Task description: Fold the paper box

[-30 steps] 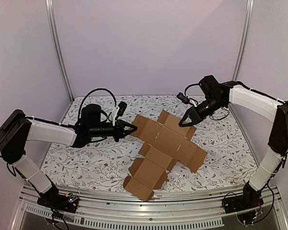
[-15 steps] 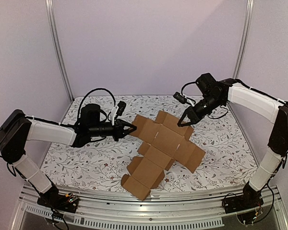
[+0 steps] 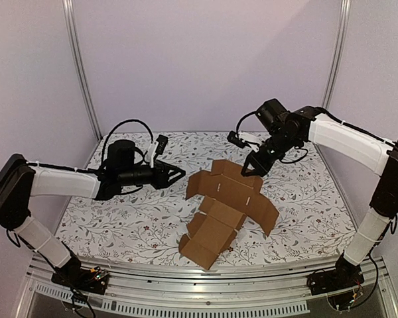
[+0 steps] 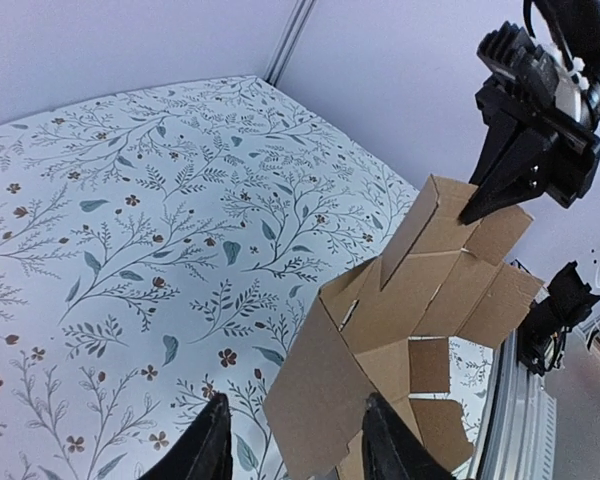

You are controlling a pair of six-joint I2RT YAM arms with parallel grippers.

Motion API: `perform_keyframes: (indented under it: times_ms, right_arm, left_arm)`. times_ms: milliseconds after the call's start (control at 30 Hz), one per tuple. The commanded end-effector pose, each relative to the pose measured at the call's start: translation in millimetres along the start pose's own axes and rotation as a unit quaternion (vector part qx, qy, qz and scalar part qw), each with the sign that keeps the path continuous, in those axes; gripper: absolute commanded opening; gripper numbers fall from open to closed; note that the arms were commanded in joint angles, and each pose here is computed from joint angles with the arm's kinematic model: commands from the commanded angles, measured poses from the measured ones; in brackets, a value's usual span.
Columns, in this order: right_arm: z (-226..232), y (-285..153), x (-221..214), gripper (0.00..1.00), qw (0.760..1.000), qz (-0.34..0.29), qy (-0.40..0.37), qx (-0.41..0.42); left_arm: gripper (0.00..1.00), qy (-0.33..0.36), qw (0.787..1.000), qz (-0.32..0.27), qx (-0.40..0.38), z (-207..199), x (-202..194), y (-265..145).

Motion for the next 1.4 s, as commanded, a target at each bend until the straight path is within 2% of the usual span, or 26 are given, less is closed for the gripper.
perform_keyframes:
  times_ms: [0,267,433,633,800,967,1367]
  right_arm:
    - [-3,-3,12,0.0,0.996,-0.02,-0.074,-0.055]
    - [2,-3,27,0.0,0.98,-0.072,-0.176,-0.067]
    - [-1,5,37,0.0,0.972,-0.101,-0.194,-0.088]
    - [1,18,39,0.0,0.974,-0.097,-0.184,-0.084]
    - [7,28,37,0.0,0.975,-0.091,-0.184,-0.081]
    - [10,32,36,0.0,0.979,-0.089,-0.168,-0.07]
    - [5,35,34,0.0,0.981,-0.088,-0.155,-0.082]
  left_arm:
    - [0.44,-0.028,0.998,-0.009,0.053,11,19,-14]
    - [0.42,-0.091,0.991,0.031,0.094,20,10,-19]
    - [0.37,-0.112,0.988,0.05,0.095,21,-1,-17]
    - [0.36,-0.115,0.99,0.038,0.071,11,24,-17]
    - [0.18,-0.119,0.992,0.016,0.036,1,58,-8]
    - [0.01,-0.13,0.991,0.031,0.012,-1,74,13]
    - [0.0,-0.147,0.985,0.076,-0.055,-24,69,58]
Point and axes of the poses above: each gripper's point midway between its finger pads, its own y axis out along the fingers, its own z axis along the line the jaws close on, x = y × z, the point moved 2 cm from there along -y, back along the fingers, and after that the axes turned 8 degrees about y, right-handed, at the moved point
